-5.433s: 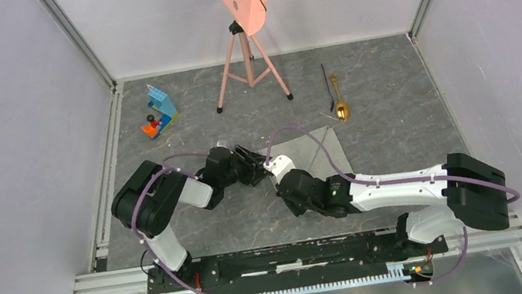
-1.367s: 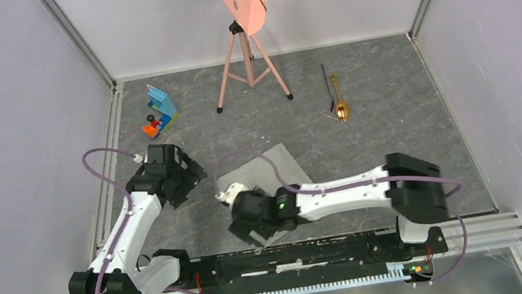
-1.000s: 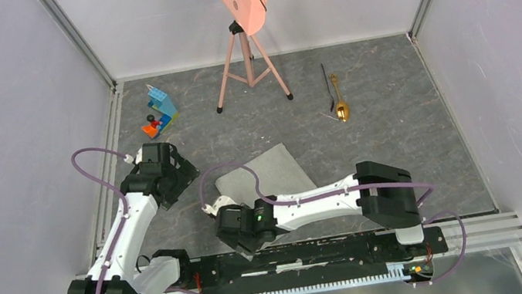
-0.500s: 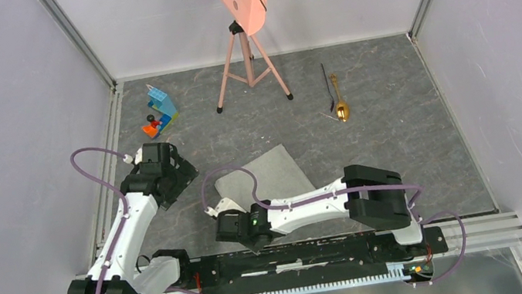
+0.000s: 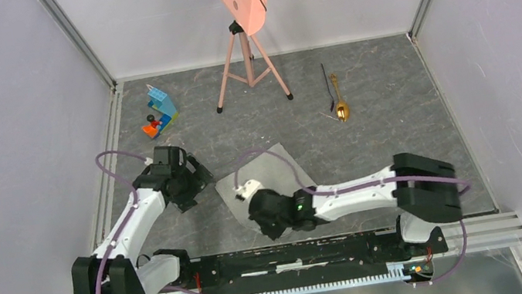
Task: Fold the napkin into a case and place the utensils inside
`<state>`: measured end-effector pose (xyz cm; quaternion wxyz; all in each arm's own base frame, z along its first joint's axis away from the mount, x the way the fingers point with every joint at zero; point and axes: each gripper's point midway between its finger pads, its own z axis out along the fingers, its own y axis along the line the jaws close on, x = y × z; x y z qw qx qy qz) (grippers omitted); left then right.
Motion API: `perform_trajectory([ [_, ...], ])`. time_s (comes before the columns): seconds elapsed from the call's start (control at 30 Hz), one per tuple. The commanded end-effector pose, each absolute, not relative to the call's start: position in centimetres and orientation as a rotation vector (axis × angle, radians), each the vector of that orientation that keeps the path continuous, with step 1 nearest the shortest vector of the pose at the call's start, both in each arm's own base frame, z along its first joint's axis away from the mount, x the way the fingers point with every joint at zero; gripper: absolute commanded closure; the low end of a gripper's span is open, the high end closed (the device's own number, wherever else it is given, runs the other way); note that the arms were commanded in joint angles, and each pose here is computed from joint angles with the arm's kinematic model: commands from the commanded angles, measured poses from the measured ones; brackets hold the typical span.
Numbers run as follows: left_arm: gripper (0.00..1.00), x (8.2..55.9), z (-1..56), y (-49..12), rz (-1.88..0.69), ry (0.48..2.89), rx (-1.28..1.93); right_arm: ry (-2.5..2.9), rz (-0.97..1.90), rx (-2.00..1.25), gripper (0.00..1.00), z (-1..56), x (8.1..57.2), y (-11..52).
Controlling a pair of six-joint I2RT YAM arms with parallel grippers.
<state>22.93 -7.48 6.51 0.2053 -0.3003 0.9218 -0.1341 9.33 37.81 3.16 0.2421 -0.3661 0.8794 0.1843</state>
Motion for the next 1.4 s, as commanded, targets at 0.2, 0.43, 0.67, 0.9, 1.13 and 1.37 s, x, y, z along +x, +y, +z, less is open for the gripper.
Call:
perform_trajectory([
  [0.2,0.0,22.6,4.4,-13.5,-0.714,2.566,-0.886,2.233,1.125,-0.701,1.0,9.8,11.2,38.7],
  [0.43,0.05,22.9,3.8,-14.6,-0.848,2.47,-0.946,2.166,1.228,-0.594,1.0,11.6,12.3,37.0],
  [0.67,0.25,23.2,3.0,-14.2,-0.837,2.431,-0.983,2.154,1.265,-0.555,1.0,11.2,12.4,35.7],
  [0.9,0.52,23.9,2.6,-13.6,-0.739,2.475,-0.93,2.157,1.274,-0.548,1.0,10.5,12.0,34.9],
  [1.13,0.73,24.6,4.1,-13.2,-0.593,2.49,-0.818,2.189,1.292,-0.502,1.0,9.1,11.4,33.6],
  [1.37,0.83,25.8,6.1,-14.3,-0.295,2.552,-0.705,2.294,1.275,-0.361,1.0,6.1,11.0,31.2],
])
